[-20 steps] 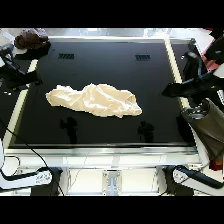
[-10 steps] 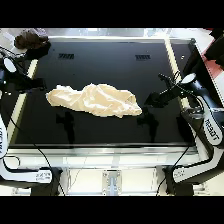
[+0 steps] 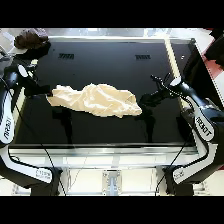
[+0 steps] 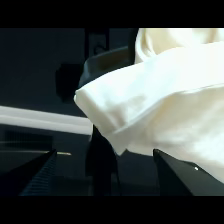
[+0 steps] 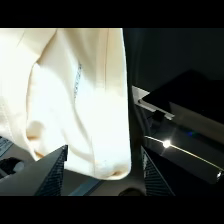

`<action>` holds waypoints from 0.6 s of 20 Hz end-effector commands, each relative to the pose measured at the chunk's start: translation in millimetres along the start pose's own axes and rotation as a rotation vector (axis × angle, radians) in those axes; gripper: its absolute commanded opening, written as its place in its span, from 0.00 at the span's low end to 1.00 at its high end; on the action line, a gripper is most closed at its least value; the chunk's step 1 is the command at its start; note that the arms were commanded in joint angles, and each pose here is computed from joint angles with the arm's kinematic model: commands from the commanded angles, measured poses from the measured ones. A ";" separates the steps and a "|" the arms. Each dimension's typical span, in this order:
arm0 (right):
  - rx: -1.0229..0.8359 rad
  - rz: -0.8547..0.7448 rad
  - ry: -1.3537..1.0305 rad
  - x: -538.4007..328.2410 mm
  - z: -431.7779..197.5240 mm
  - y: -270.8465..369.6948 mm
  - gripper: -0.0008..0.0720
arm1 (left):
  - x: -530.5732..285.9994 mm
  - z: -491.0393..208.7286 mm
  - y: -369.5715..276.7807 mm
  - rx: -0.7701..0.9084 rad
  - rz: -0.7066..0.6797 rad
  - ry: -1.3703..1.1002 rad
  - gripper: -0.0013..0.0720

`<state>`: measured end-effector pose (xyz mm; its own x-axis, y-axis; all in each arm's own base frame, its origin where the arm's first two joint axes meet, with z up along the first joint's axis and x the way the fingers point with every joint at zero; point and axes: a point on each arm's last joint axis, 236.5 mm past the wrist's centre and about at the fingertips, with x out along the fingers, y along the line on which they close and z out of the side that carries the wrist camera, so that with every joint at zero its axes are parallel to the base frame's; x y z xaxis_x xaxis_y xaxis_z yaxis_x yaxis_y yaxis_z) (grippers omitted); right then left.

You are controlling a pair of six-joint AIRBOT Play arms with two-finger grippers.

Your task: Fold the shirts.

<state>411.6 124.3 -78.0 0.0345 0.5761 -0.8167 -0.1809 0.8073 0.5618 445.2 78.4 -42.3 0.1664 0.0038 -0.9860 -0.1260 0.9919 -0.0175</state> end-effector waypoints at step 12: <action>-0.059 0.006 0.093 38.6 -15.3 37.0 0.22 | 35.8 40.5 -11.6 -0.037 -0.057 -0.134 0.46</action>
<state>395.2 164.0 -91.1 -0.0439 0.5648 -0.8241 -0.2192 0.7993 0.5595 483.2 81.0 -65.0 0.2770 0.0054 -0.9609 -0.1351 0.9903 -0.0334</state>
